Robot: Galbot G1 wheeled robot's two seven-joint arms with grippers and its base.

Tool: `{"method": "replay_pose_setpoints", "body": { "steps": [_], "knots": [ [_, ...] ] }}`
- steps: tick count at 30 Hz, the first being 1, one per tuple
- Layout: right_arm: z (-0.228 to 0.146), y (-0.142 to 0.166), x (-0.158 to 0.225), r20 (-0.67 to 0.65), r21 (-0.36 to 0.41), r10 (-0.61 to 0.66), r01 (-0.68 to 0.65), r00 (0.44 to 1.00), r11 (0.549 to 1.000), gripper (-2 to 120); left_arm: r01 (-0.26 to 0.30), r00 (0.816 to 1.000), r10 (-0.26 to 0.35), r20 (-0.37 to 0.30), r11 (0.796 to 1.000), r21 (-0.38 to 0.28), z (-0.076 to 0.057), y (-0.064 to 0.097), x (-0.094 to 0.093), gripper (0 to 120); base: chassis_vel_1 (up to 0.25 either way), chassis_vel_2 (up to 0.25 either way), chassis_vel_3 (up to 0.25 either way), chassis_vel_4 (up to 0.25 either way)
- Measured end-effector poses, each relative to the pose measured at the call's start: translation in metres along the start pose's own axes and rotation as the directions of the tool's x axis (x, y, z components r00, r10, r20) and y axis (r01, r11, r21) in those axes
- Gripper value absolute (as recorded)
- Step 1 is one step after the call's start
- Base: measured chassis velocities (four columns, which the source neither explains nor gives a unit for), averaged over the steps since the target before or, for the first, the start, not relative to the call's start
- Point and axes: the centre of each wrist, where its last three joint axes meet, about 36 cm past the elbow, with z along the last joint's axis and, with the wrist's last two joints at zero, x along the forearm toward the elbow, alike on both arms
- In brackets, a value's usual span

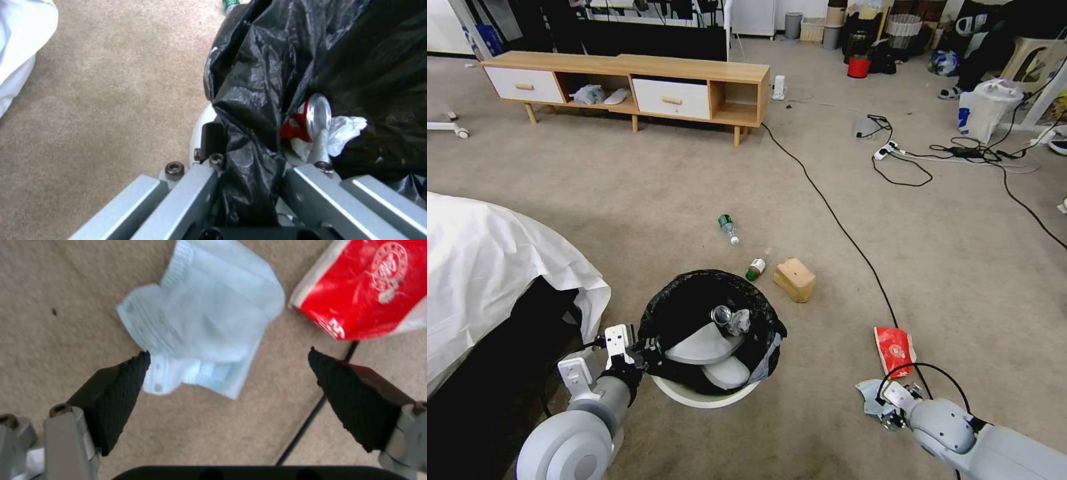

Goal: Pick up the trash bin and place the garbage on the floor into it.

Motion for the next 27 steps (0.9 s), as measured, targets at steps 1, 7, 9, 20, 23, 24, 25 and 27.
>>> {"method": "replay_pose_setpoints", "body": {
  "steps": [1, 7, 9, 20, 23, 24, 25, 27],
  "knots": [
    [0.0, 0.0, 0.0, 0.0, 0.0, 0.0, 0.0, 1.0, 1.0, 93, 0.0, 1.0, 0.0, 0.0, 1.0, 0.0, 0.0, 0.0, 0.0, 0, 0.0, 0.0, 0.0, 0.0],
    [-0.012, 0.004, -0.011, 0.005, -0.008, -0.008, 0.008, 1.0, 1.0, 93, 0.006, 1.0, -0.006, -0.002, 1.0, 0.005, 0.001, 0.001, -0.001, 0, 0.0, 0.0, 0.0, 0.0],
    [-0.013, 0.004, -0.014, 0.004, -0.01, -0.009, 0.009, 1.0, 1.0, 93, 0.007, 1.0, -0.007, -0.002, 1.0, 0.007, 0.002, 0.001, -0.002, 0, 0.0, 0.0, 0.0, 0.0],
    [-0.007, 0.008, -0.03, -0.001, -0.006, -0.009, 0.009, 1.0, 1.0, 93, 0.014, 1.0, -0.014, -0.002, 1.0, 0.009, 0.002, 0.003, -0.004, 0, 0.0, 0.0, 0.0, 0.0],
    [-0.006, 0.008, -0.032, 0.0, -0.008, -0.009, 0.009, 1.0, 1.0, 93, 0.014, 1.0, -0.014, -0.003, 1.0, 0.009, 0.002, 0.003, -0.005, 0, 0.0, 0.0, 0.0, 0.0],
    [-0.005, 0.007, -0.033, 0.001, -0.008, -0.009, 0.009, 1.0, 1.0, 93, 0.015, 1.0, -0.015, -0.003, 1.0, 0.01, 0.002, 0.003, -0.005, 0, 0.0, 0.0, 0.0, 0.0],
    [-0.005, 0.007, -0.033, 0.001, -0.008, -0.009, 0.009, 1.0, 1.0, 93, 0.015, 1.0, -0.015, -0.003, 1.0, 0.01, 0.002, 0.003, -0.005, 0, 0.0, 0.0, 0.0, 0.0],
    [-0.004, 0.006, -0.033, -0.001, -0.01, -0.008, 0.008, 1.0, 1.0, 93, 0.015, 1.0, -0.015, -0.003, 1.0, 0.009, 0.002, 0.003, -0.005, 0, 0.0, 0.0, 0.0, 0.0]
  ]
}}
